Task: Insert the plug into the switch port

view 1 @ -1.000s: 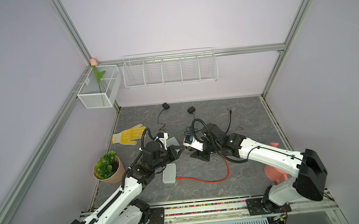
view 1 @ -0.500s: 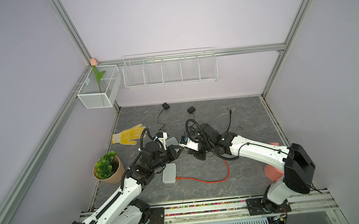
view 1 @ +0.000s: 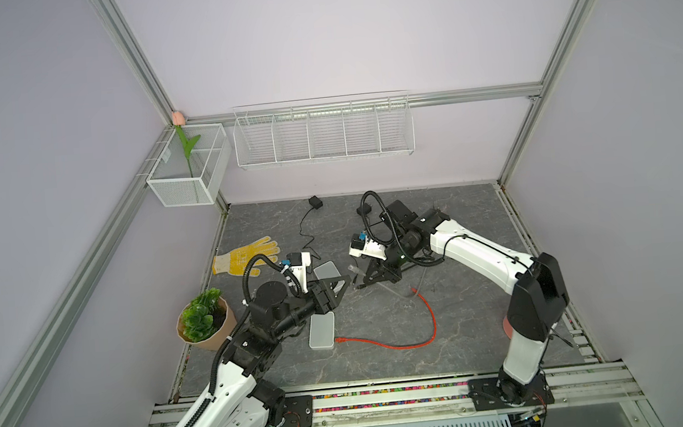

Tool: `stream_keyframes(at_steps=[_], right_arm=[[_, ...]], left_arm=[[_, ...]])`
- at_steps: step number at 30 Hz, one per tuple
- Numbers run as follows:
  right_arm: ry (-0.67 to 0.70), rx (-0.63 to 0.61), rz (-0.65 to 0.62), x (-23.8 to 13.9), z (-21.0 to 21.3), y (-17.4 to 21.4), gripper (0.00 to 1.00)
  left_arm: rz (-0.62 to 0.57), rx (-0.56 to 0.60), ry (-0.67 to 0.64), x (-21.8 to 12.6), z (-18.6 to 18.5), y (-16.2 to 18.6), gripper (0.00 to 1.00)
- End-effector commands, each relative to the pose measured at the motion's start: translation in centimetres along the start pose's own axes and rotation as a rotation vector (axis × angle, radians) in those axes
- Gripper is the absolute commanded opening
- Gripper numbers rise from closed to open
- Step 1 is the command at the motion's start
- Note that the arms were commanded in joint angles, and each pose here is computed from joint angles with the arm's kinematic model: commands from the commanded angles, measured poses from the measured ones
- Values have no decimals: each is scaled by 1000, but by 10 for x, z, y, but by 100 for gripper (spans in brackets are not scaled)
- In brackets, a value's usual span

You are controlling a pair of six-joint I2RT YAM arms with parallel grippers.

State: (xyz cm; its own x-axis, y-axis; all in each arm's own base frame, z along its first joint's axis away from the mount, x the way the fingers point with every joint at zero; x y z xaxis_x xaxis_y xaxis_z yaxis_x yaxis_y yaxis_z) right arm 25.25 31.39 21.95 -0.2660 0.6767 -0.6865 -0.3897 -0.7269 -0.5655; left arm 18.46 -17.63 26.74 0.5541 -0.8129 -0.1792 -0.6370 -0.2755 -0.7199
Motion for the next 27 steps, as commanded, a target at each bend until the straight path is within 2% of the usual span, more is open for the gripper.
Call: stream_keyframes(at_steps=[1,6,19,21,27], right_arm=[[-217,60,47,1,27,12,7],[-261,69,38,1,31,11,7],[-312,84,62,12,34,8,7],[-311,80,60,13,34,7,7],[-293,81,64,14,32,6,7]], left_arm=[[1,36,18,1,1,4,61],[45,44,24,7,2,7,57],[64,10,62,21,6,11,45],[73,5,64,23,7,13,40],[90,1,48,23,11,17,16]])
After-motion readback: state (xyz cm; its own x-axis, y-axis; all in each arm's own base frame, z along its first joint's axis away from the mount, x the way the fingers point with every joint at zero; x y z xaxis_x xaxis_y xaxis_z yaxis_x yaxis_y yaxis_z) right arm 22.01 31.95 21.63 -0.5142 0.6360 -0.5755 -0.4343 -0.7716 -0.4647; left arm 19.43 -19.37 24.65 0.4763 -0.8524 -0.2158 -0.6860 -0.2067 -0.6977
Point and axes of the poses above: each gripper's point midway between its finger pads, its own x axis out along the fingers, its own z axis along the line the jaws close on, y = z × x, the point moved 5 cm from there along -x, back along the fingers, and after that the axes turned 7 degrees about x, right-handed, at the moved point
